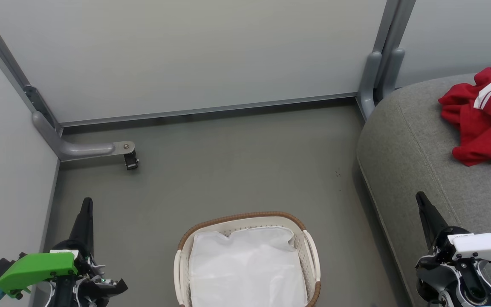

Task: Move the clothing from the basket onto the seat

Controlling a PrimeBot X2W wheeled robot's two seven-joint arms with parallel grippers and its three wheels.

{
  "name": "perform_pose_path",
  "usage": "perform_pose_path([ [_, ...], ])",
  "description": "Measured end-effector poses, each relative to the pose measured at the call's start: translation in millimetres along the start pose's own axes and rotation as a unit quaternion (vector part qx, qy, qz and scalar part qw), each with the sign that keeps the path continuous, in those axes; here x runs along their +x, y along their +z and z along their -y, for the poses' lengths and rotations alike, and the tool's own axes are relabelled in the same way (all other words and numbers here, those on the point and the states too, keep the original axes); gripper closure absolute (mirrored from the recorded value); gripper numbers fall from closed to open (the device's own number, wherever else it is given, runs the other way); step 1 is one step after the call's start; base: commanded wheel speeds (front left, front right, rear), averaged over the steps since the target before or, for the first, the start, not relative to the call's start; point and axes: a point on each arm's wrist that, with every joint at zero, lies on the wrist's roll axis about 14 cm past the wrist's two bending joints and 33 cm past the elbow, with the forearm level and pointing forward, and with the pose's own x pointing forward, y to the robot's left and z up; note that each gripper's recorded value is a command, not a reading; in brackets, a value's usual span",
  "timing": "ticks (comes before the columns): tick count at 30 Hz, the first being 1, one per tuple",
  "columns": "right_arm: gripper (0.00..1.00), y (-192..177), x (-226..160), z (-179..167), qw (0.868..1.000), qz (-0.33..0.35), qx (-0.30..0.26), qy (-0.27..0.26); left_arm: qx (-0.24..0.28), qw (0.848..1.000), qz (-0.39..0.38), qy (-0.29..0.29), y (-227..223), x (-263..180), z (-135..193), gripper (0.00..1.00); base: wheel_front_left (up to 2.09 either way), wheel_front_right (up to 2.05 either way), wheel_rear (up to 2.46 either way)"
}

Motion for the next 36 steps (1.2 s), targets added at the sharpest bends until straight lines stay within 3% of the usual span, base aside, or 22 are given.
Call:
perform_pose_path([
  [36, 1.0, -0.2, 0.0, 0.0, 1.0, -0.001, 0.0, 0.0, 0.0, 1.0, 0.0, 0.0, 0.0, 0.0, 0.0, 1.0, 0.0, 0.0, 0.0],
])
